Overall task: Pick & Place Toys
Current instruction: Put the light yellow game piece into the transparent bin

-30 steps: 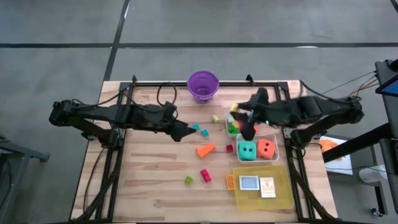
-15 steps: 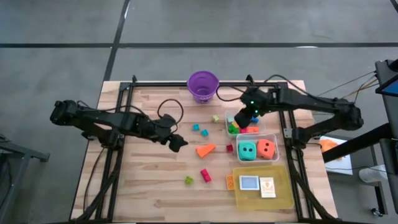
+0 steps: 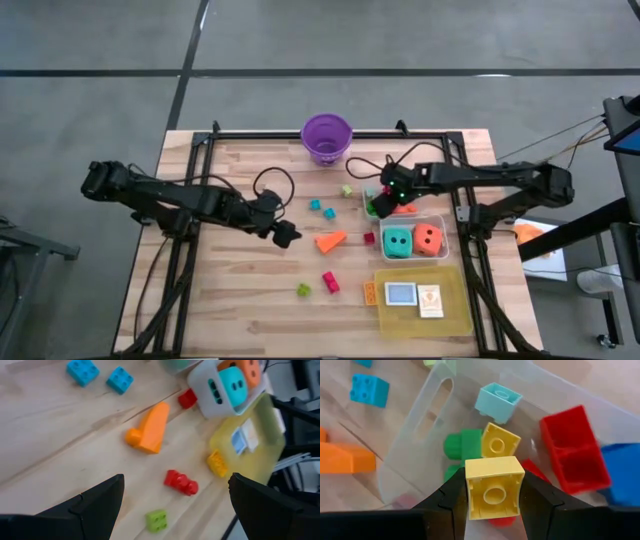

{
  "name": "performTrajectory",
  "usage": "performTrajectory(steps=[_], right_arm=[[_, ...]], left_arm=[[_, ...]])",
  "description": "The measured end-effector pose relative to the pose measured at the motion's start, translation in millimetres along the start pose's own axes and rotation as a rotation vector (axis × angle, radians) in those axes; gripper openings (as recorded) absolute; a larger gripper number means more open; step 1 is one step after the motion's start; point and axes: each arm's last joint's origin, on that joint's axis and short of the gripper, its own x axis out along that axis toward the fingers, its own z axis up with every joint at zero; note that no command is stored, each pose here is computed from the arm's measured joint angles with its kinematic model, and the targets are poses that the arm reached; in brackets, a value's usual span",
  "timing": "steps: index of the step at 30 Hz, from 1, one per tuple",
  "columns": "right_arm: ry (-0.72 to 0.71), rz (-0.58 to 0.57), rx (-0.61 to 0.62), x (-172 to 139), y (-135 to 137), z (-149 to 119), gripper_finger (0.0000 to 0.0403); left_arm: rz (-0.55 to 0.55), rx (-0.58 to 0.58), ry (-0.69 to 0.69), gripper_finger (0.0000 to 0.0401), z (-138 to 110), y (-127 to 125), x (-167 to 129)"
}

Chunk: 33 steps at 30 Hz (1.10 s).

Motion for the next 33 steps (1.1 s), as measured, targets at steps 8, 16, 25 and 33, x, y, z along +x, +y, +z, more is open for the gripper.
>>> performTrajectory(steps=[8, 16, 25, 33], right_arm=[[0.077, -0.049, -0.043, 30, 13, 15, 0.0126], [0.046, -0.059, -0.087, 28, 19, 27, 0.0126], [0.06, -0.117, -0.057, 26, 5, 29, 0.0126], [0.092, -0.111, -0.059, 36, 5, 29, 0.0126]], left_arm=[[-0.036, -0.003, 0.007, 0.0347, 0, -3, 0], [-0.043, 0.005, 0.024, 0.0347, -3, -4, -1], [-0.043, 0.006, 0.025, 0.0347, -3, -4, 0], [-0.043, 0.006, 0.025, 0.0347, -3, -4, 0]])
